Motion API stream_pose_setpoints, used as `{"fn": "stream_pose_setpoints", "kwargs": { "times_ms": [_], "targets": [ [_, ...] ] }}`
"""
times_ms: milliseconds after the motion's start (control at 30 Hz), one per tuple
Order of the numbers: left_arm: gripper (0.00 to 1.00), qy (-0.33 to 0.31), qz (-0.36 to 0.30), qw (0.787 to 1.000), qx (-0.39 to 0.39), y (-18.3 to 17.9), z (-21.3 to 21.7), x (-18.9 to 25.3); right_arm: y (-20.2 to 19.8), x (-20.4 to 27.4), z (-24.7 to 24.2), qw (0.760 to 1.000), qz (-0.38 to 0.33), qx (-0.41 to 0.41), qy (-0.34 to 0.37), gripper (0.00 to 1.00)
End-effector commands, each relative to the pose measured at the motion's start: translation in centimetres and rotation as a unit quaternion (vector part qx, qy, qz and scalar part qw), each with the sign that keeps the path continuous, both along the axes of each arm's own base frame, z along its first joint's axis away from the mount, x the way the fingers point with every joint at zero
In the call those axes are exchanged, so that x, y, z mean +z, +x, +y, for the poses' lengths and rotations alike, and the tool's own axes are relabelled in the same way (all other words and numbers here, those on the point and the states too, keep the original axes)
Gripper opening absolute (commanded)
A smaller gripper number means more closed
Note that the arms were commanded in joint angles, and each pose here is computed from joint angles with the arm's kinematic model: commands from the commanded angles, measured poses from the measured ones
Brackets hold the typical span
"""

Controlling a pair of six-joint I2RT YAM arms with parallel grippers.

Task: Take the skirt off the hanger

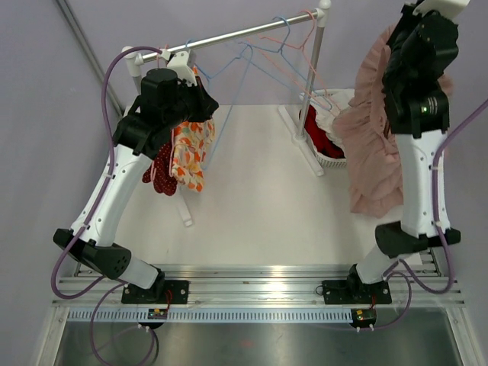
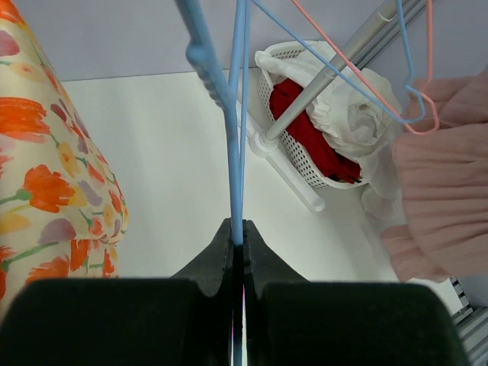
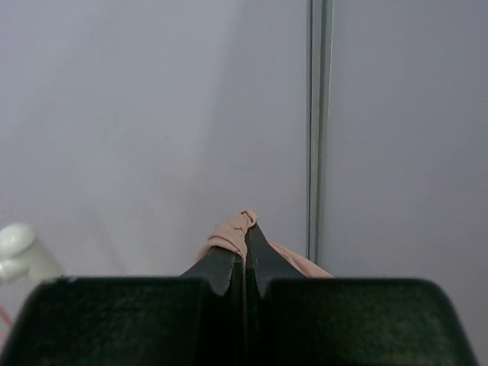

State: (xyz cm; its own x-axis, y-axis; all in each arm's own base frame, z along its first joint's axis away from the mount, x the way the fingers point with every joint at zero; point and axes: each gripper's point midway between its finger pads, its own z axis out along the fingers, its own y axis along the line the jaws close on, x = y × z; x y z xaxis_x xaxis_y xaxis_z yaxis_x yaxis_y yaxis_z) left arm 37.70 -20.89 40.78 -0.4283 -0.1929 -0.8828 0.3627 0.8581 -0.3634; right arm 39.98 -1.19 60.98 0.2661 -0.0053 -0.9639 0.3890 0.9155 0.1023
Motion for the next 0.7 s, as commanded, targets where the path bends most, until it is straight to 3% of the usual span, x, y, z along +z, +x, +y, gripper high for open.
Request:
{"fn": "stream_pose_setpoints", "kwargs": {
  "times_ms": [0,167,333,433,500,567,600,667],
  "targets": [
    [0.0,-0.01,-0.013,0.999,-0.034,-1.0,-1.2,1.1,5.4,0.0,0.4,0.998,-0.011,0.057,0.018,0.0],
    [0.0,-0.012,-0.007,0.999,-0.036,-0.4,-1.8,0.8,11.6,-2.5,-1.1,0.995,-0.025,0.081,0.055,0.0],
    [0.0,-0.003,-0.017,1.0,-0.019,0.5,-1.8,1.1,19.2,-13.1,1.4,0.984,0.072,0.135,0.089,0.0],
    [0.0,-0.003,-0.022,1.0,-0.011,1.0,-1.9,1.9,21.0,-20.4,1.7,0.973,0.144,0.129,0.123,0.0],
    [0.0,-0.001,-0.027,1.0,-0.011,1.5,-2.6,2.7,20.4,-24.5,1.5,0.965,0.181,0.113,0.149,0.49],
    [0.0,-0.001,-0.03,1.0,-0.007,2.3,-3.2,3.2,19.7,-25.4,1.6,0.965,0.167,0.115,0.166,0.99],
    [0.0,-0.004,-0.032,0.999,-0.01,2.4,-3.6,3.5,17.8,-27.5,1.6,0.962,0.18,0.111,0.171,1.0],
    [0.0,-0.007,-0.031,0.999,-0.017,2.6,-4.7,3.6,16.5,-27.0,1.5,0.966,0.147,0.117,0.177,0.99]
  ]
}}
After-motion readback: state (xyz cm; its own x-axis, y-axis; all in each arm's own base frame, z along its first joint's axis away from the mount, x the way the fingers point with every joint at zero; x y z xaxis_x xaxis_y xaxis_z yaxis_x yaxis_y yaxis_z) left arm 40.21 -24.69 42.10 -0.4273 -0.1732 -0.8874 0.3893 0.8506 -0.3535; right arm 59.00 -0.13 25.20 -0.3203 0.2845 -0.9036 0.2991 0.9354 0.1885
